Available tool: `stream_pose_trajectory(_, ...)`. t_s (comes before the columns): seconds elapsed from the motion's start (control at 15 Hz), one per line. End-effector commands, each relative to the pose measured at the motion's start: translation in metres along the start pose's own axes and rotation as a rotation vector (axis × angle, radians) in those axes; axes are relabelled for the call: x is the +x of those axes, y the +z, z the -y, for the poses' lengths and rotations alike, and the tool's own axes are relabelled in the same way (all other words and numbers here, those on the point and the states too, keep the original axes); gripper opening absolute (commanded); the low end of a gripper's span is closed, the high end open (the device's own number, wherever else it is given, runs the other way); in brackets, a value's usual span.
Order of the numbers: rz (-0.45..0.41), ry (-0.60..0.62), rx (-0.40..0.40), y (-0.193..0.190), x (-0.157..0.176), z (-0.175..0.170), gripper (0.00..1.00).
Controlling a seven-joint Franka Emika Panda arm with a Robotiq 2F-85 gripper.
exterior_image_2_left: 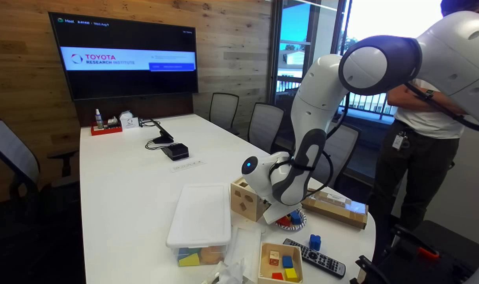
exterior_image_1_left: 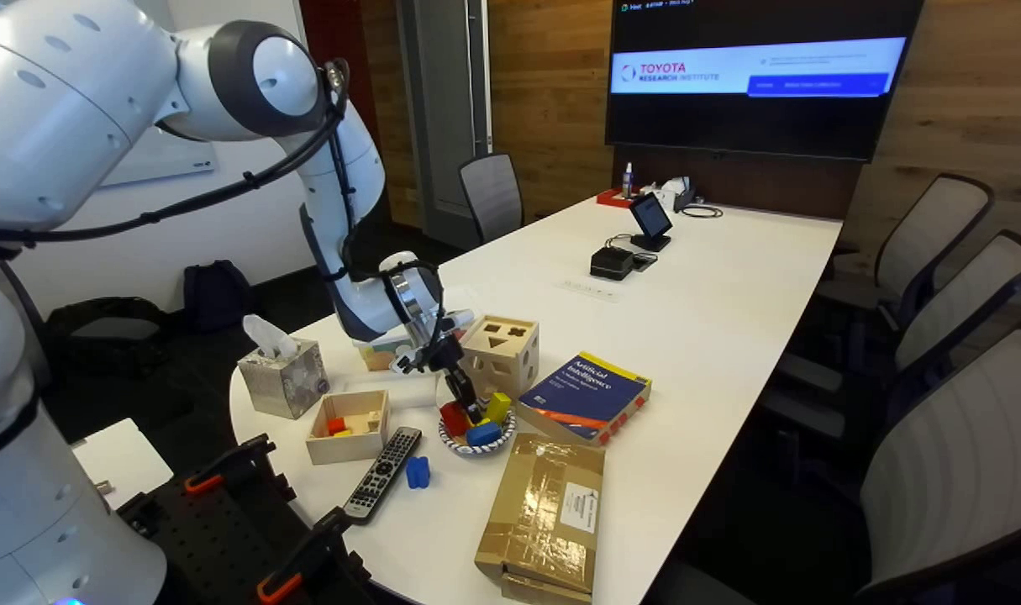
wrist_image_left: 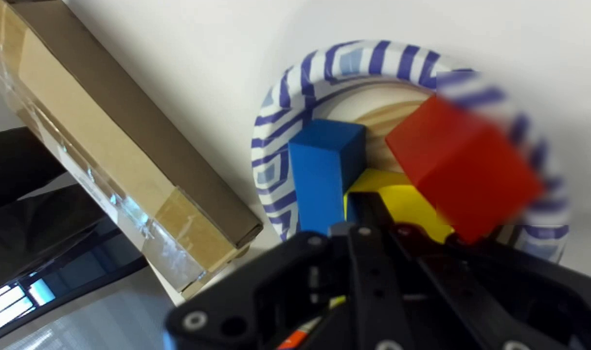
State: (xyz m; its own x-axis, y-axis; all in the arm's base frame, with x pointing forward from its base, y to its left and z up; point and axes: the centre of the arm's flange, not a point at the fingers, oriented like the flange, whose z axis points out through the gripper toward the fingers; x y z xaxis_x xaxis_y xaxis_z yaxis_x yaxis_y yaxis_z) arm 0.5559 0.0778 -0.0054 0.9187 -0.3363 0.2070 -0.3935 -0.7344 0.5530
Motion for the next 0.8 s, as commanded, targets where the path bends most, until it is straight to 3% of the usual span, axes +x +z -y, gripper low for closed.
stream_pose_trajectory(0.0, 0.009, -0.005, -0.002, 0.003, 0.002, 0.002, 0.0)
stream_pose_trajectory(0.33, 0.008, -0.008, 0.007, 0.002, 0.001, -0.001, 0.0)
stream_pose_trajectory(0.4, 0.01, -0.012, 0.006, 0.002, 0.001, 0.0, 0.26)
stream_pose_trajectory(0.53, 0.012, -0.018, 0.003, 0.004, 0.0, 0.003, 0.34)
stream_pose_trajectory(0.73, -0.008, -0.037, -0.024, 0.011, -0.01, 0.01, 0.56)
